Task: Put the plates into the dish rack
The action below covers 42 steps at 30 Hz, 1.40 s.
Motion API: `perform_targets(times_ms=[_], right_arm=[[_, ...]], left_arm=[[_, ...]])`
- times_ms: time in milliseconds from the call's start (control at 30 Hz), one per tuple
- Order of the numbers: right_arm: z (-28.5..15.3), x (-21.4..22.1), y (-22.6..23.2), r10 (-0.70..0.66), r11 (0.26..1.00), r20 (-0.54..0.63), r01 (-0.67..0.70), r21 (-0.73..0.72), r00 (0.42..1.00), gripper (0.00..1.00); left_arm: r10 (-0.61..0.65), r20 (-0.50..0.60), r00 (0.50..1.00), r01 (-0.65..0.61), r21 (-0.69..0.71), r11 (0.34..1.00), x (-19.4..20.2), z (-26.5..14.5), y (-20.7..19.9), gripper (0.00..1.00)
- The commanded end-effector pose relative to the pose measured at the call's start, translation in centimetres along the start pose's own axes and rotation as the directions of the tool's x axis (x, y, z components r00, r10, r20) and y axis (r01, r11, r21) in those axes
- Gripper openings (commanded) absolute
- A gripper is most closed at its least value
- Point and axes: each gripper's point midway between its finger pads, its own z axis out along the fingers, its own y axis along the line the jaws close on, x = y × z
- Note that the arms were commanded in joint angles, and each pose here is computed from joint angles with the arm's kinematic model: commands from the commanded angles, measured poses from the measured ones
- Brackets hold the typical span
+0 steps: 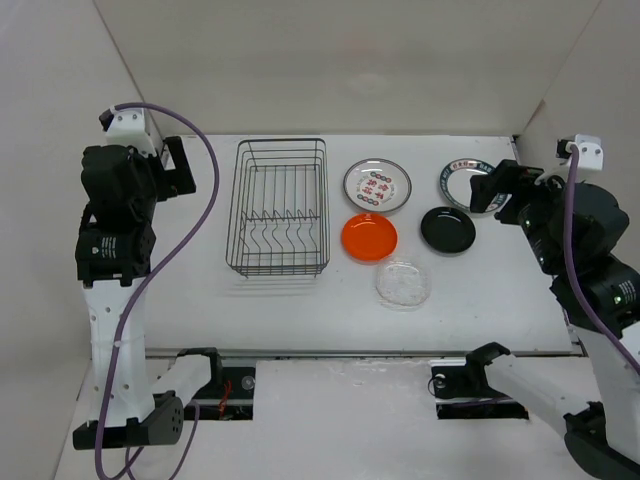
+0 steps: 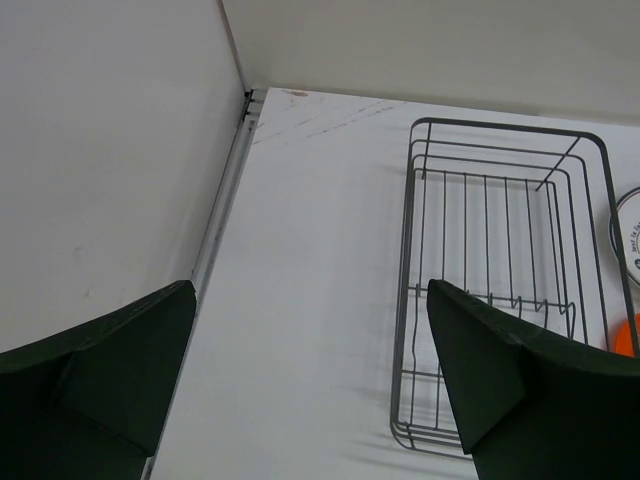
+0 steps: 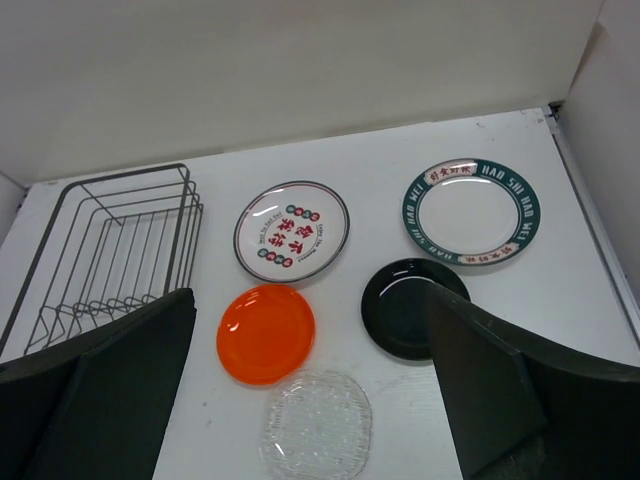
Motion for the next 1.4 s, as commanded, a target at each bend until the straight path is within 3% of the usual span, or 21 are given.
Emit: perform_targets(times_ms=[0, 267, 400, 500, 533, 667, 700, 900, 1167, 1367], right_arm=[[0.0, -1.0, 0.2, 0.006, 1.000, 0.031, -0.005, -0.003, 0.999, 1.00], [2.8, 0.4, 2.3, 0.008, 0.997, 0.020, -0.006, -0.073, 1.000, 1.00], [9.8, 5.3, 4.2, -0.057, 0.987, -0.137, 0.035, -0.159, 0.989, 1.00], [14.2, 7.3, 4.5, -0.035, 0.960, -0.177, -0.016, -0.281, 0.984, 0.97], [18.8, 10.5, 3.6, -0.025, 0.946, -0.250, -0.058, -0.319, 0.968, 0.93], [22.2, 12.4, 2.8, -0.026, 0.923, -0.314, -0.098, -0.372, 0.949, 0.89], [23.9, 15.2, 2.5, -0.036, 0.919, -0.377, -0.117, -0.376, 0.925, 0.87], [29.3, 20.7, -0.3, -0.023, 0.932, -0.490, -0.159, -0.326, 0.871, 0.86], [32.5, 26.8, -2.2, 0.000, 0.951, -0.617, -0.191, -0.244, 0.787, 0.84], [33.5, 29.4, -3.0, 0.045, 0.959, -0.663, -0.219, -0.182, 0.747, 0.82]], left_arm=[[-0.018, 0.037, 0.999, 0.017, 0.012, 1.000, -0.9, 0.4, -0.2, 1.00], [-0.025, 0.017, 1.000, 0.024, 0.042, 0.999, -0.5, 0.4, -0.8, 1.00], [-0.031, -0.008, 0.999, 0.031, 0.053, 0.998, 0.0, 1.2, -1.2, 1.00], [-0.030, -0.022, 0.999, 0.031, 0.094, 0.995, 0.1, 1.8, -1.9, 1.00], [-0.016, -0.031, 0.999, 0.020, 0.123, 0.992, 0.3, 2.0, -2.4, 1.00], [0.008, -0.037, 0.999, -0.001, 0.178, 0.984, 0.5, 2.2, -3.3, 1.00], [0.010, -0.056, 0.998, 0.002, 0.200, 0.980, 1.1, 2.6, -3.8, 1.00], [0.032, -0.092, 0.995, -0.005, 0.280, 0.960, 2.1, 3.2, -5.2, 1.00], [0.050, -0.160, 0.986, 0.024, 0.426, 0.904, 2.8, 4.0, -7.9, 1.00], [0.055, -0.206, 0.977, 0.046, 0.452, 0.891, 3.3, 5.3, -8.6, 0.95]])
